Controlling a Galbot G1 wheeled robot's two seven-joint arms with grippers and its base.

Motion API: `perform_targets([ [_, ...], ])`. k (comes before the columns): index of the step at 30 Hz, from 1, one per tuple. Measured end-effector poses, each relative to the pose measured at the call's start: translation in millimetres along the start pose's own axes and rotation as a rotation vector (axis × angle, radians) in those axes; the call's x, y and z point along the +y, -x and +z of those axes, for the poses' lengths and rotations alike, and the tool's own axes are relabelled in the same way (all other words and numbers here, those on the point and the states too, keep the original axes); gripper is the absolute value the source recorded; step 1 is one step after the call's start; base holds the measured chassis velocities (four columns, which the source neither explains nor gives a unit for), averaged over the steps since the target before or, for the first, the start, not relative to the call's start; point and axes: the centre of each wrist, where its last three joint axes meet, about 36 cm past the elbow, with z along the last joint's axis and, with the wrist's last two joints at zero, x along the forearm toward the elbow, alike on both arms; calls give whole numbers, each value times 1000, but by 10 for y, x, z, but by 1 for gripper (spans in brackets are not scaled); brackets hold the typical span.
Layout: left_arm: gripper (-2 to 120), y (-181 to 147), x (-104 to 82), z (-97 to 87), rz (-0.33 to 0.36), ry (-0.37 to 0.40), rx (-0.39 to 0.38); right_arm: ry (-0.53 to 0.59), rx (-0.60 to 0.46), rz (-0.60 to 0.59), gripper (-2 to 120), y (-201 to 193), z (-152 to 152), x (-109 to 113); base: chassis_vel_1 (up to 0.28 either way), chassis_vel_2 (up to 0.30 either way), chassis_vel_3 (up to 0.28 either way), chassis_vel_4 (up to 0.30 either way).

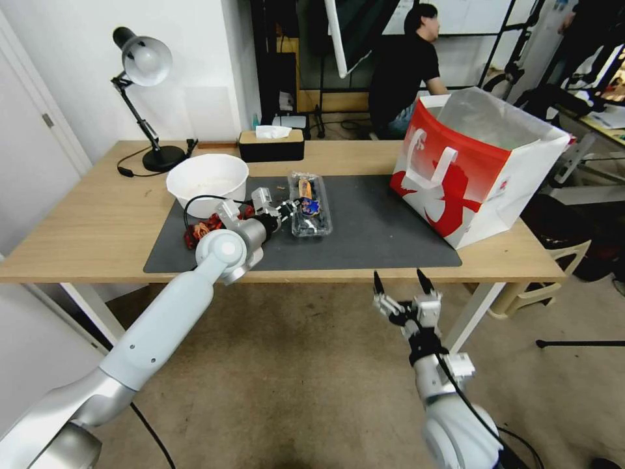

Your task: Close the takeout container lid, then place the container into the takeout bag.

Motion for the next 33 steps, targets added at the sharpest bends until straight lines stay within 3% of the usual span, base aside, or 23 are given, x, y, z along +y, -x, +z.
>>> perform_targets([
  [7,0,43,-176,-47,39,11,-29,18,45,5,100,-199,176,30,0,0,0,0],
  [11,0,184,-543,-69,123,26,-93,25,43,11,100,-211,190,73,0,0,0,0],
  [12,0,184,-543,-69,123,26,-93,25,43,11,100,-211,190,73,0,0,0,0],
  [14,0,301,-805,-95,177,50,-139,23,40,12,100,-205,186,90,0,0,0,0],
  [15,0,301,-805,-95,177,50,-139,23,40,12,100,-205,186,90,0,0,0,0],
  [18,0,550,-1194,-260,228,117,-234,20,35,8,100,-208,171,143,0,0,0,0],
  [19,0,550,-1194,-260,228,117,-234,20,35,8,100,-208,171,143,0,0,0,0],
  [23,0,751,-1548,-491,263,186,-317,15,28,2,100,-187,167,193,0,0,0,0],
  [26,0,815,-1694,-582,275,205,-343,13,27,-6,100,-146,157,211,0,0,0,0],
  [33,0,1032,-2033,-527,326,256,-358,-2,19,-21,100,-41,111,223,0,0,0,0],
])
